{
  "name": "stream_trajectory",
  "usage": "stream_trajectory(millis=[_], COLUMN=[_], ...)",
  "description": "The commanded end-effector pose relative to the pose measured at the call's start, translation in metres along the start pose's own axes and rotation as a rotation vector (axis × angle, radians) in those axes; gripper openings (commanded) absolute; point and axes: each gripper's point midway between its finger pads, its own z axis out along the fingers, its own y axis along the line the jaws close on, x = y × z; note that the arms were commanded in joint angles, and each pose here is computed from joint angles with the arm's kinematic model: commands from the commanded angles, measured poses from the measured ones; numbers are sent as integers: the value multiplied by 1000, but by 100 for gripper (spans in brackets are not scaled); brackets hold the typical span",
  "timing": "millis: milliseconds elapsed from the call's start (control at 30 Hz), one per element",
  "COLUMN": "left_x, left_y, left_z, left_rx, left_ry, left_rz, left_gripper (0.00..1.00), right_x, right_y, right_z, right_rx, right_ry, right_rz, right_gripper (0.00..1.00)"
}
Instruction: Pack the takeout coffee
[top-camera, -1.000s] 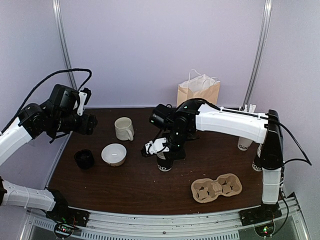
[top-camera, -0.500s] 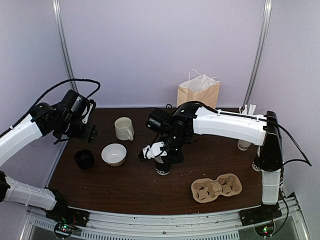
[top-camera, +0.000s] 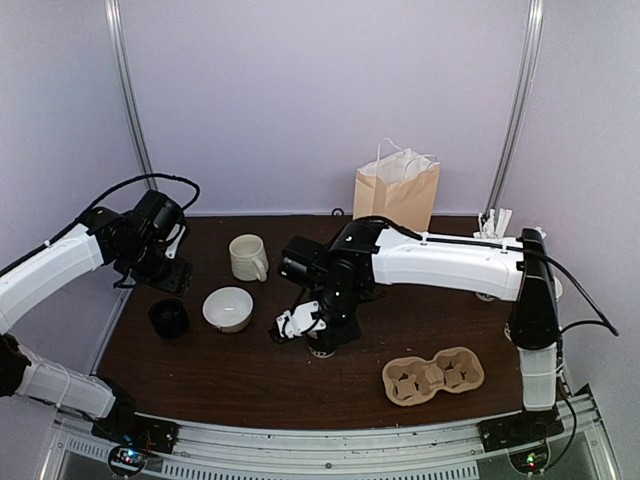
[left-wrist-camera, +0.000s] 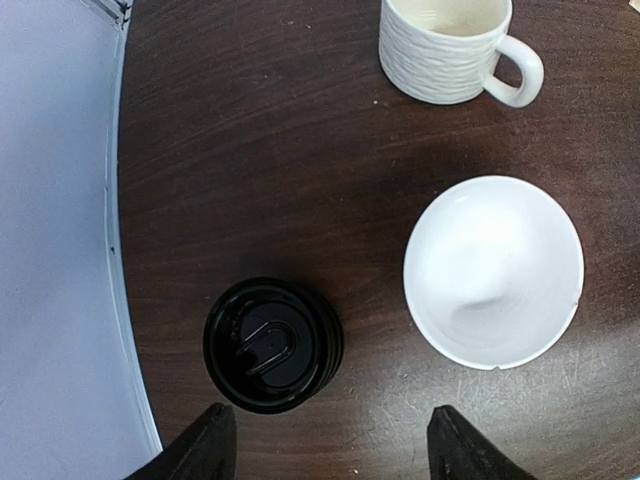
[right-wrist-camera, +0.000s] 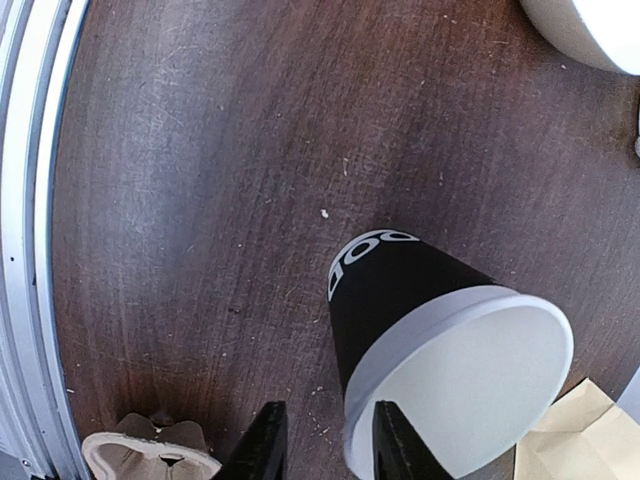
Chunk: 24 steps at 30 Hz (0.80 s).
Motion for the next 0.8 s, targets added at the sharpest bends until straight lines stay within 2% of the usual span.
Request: stream_trajectory(millis=[0, 167, 333, 467, 567, 633, 767], left_x=[9, 12, 15, 16, 20, 21, 27], left_y=[-2, -1, -1, -5, -1, -1, -7], left_z=[9, 13, 14, 15, 21, 26, 31], left_rx=[19, 10, 9, 45, 18, 22, 59], left_ry=[55, 83, 101, 126, 182, 213, 282], left_rz=[7, 18, 24, 43, 54, 43, 22], left_gripper=[69, 68, 67, 66, 59, 52, 56], right_x=[2, 21, 63, 111, 136, 145, 150], right_y=[-10, -12, -33, -47, -42, -39, -32], right_z=[-56, -98, -112, -93, -73, -60, -45], right_rx=[83, 122, 123, 135, 90, 88, 78], right_ry=[-63, -139, -293, -421, -485, -500, -459], right_rz=[26, 80, 341, 598, 700, 716, 674], right_gripper=[34, 38, 40, 41, 41, 41, 44])
